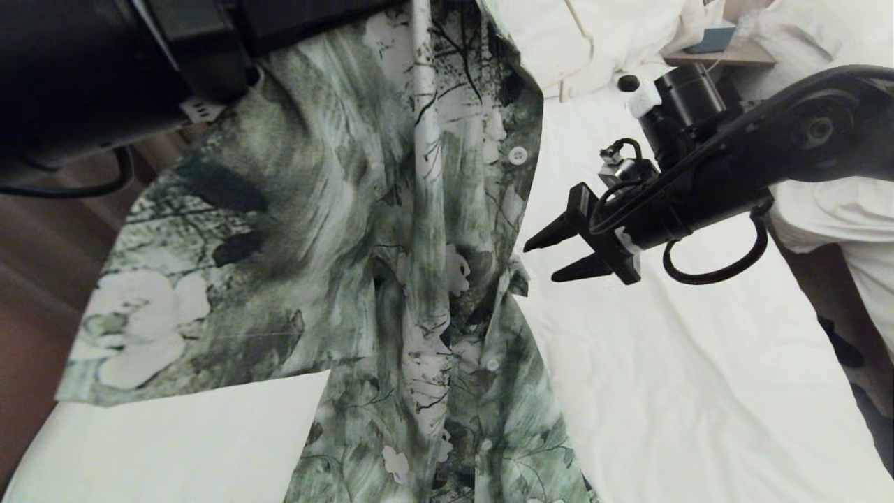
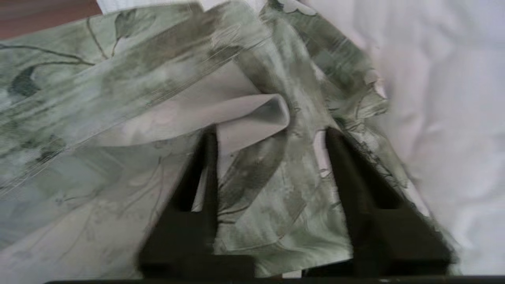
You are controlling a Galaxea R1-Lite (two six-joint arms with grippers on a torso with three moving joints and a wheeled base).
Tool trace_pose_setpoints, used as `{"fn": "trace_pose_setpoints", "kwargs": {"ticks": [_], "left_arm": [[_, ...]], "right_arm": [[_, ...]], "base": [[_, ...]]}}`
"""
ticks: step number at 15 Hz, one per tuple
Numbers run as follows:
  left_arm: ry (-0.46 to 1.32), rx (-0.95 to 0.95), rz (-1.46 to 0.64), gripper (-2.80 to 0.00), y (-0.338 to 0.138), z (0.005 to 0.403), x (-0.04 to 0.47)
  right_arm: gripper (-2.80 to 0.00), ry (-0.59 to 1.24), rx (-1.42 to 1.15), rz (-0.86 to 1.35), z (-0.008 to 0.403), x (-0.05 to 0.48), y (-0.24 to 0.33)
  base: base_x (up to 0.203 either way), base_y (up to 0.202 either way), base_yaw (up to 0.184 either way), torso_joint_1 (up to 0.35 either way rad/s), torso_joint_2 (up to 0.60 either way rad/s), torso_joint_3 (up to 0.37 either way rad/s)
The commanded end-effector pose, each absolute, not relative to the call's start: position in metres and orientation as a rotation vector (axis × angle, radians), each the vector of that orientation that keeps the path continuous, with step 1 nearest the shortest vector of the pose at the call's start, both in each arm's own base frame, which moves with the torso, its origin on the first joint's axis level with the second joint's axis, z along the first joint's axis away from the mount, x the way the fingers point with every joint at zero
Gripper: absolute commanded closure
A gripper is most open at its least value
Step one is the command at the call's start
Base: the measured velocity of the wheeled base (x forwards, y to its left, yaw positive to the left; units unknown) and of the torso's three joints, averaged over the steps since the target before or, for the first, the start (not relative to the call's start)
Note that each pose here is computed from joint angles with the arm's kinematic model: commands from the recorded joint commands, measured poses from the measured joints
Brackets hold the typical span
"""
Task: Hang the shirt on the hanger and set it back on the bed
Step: Hook the other side of the shirt onto the hanger
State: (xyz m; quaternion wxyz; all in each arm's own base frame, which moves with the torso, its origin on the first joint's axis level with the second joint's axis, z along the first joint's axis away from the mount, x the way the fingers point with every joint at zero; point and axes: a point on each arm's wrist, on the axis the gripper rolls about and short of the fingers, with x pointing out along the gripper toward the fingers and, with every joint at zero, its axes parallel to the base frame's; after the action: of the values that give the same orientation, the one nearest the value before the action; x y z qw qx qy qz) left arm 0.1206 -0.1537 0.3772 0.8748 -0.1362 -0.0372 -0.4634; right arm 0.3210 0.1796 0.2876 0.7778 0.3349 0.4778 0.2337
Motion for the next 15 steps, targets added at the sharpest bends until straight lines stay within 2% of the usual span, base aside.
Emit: {"fn": "trace_pose_setpoints", "kwargs": {"ticks": [1, 15], "left_arm": [[-0.076, -0.285, -0.969, 0.0, -0.157, 0.378, 0.123], [-0.099, -0.266, -0.966, 0.0, -0.157, 0.386, 0.124]], "right_arm": [[-2.8, 1.036, 0.725, 0.506, 0.288, 0.32, 0.178], [-2.8, 1.062, 0.71, 0.568, 0.28, 0.321, 0.198]], "base": [[0.0, 0.0, 0.0, 0.0, 0.0, 0.0], [0.0, 0.0, 0.0, 0.0, 0.0, 0.0]]}}
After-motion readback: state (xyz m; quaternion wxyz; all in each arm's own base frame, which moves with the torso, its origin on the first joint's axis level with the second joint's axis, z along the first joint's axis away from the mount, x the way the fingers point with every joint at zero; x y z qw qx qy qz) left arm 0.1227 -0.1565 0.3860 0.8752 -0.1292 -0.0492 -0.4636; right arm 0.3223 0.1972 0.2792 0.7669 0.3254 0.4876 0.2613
